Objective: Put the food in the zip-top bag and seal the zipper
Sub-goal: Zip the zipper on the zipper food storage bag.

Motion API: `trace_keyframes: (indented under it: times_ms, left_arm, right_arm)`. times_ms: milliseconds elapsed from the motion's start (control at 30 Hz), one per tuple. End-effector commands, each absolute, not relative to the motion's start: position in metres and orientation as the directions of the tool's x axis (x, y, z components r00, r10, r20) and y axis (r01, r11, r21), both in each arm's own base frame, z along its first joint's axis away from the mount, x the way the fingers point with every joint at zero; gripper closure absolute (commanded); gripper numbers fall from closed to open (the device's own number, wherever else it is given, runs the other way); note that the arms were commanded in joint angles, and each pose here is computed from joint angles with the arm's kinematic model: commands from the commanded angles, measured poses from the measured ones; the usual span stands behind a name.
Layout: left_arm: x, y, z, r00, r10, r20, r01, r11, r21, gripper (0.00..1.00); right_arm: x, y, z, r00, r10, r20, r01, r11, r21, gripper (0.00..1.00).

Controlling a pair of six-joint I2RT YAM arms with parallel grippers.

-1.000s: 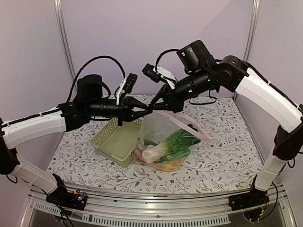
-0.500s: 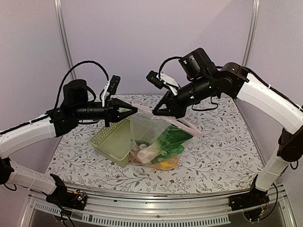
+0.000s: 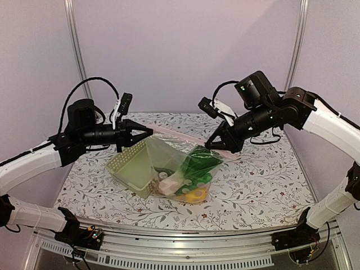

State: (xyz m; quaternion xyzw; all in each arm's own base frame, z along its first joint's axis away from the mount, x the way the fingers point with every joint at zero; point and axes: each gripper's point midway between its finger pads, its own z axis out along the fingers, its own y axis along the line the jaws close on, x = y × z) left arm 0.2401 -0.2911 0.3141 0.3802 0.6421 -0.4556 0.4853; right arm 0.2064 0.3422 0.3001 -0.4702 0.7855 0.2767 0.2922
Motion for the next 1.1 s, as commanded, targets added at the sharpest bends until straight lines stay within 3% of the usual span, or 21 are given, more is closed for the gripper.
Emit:
trace_keyframes:
  times_ms: [0,600,1067]
  left_arm:
    - [0.266,-0.266,0.323,-0.203,0.003,-0.979,0.889,0.419,-0.183,1.0]
    - [0.282,-0.261,0.312,-0.239,0.003,-0.971,0.859,0.468,-0.21,1.0]
    - [0.293,-0.262,0.313,-0.235,0.001,-0.972,0.847,0.49,-0.204,1.0]
  right_arm:
    - [0.195,0.288,0.27,-0.504,-0.641,-0.579,-0.84,0.52,0.154,0.97]
    - [0.192,0.241,0.257,-0.575,-0.612,-0.543,-0.77,0.628,0.107,0.94]
    - [0.2,0.234,0.26,-0.56,-0.619,-0.551,-0.767,0.638,0.063,0.92]
